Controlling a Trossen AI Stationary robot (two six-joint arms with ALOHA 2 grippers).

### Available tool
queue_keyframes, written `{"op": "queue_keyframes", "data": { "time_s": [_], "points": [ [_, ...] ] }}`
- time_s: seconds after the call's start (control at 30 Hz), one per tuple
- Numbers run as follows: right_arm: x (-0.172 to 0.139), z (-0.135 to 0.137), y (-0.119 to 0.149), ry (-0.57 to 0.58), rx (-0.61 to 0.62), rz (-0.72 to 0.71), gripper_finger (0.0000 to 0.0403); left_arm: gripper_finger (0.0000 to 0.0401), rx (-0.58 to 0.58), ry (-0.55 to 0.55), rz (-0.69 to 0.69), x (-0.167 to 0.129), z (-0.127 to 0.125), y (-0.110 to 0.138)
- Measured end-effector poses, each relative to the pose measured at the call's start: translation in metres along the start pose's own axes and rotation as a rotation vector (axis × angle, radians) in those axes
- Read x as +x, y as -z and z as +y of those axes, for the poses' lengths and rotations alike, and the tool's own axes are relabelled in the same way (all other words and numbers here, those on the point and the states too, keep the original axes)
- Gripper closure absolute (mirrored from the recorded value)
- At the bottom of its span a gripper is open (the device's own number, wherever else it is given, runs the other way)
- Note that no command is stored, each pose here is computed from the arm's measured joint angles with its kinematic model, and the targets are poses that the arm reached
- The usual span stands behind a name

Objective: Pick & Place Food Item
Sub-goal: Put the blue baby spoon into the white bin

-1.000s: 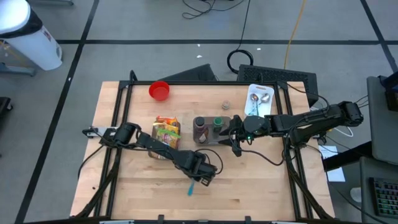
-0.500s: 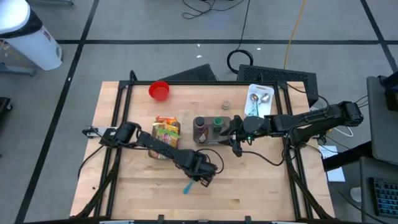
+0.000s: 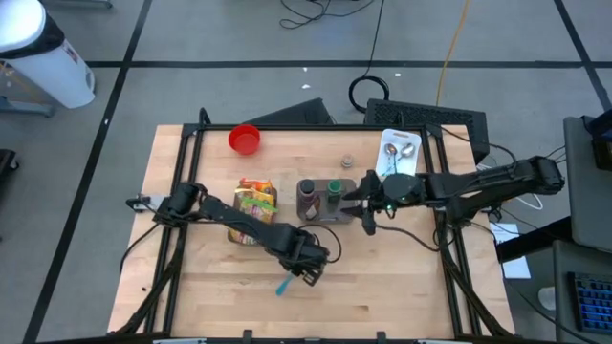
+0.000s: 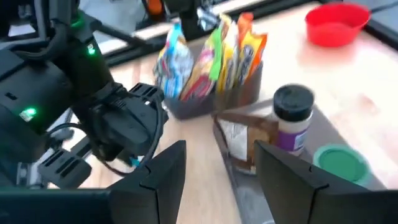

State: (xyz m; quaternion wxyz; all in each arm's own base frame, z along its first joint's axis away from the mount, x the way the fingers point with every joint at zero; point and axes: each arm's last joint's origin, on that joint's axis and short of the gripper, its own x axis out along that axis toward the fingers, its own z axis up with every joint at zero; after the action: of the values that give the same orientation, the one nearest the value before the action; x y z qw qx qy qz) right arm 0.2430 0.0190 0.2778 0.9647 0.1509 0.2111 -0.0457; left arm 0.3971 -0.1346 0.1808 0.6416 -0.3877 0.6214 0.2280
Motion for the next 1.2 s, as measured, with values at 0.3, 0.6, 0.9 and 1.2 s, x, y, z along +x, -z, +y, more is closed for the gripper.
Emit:
{"op": "queue_keyframes", "data": {
  "time_s": [0.3,0.6,0.9,1.2],
  "points": [
    [-0.037,-0.009,-0.02,-0.006,0.081,-0.151,0.0222,0.0377,-0.093,0.136,-0.418,-0.103,0.014,0.003],
    [-0.036,-0.004,-0.02,0.073,0.25,-0.215,0.0222,0.0377,-0.191,0.173,-0.924,-0.189,0.049,-0.007],
    [0.001,0.007,-0.02,0.092,0.303,-0.314,0.0222,0.0377,-0.125,0.224,-1.099,-0.204,0.046,-0.05],
    [0.013,-0.002,-0.026,0.129,0.368,-0.396,0.0222,0.0377,-0.075,0.226,-1.121,-0.21,0.05,-0.062]
  ]
}}
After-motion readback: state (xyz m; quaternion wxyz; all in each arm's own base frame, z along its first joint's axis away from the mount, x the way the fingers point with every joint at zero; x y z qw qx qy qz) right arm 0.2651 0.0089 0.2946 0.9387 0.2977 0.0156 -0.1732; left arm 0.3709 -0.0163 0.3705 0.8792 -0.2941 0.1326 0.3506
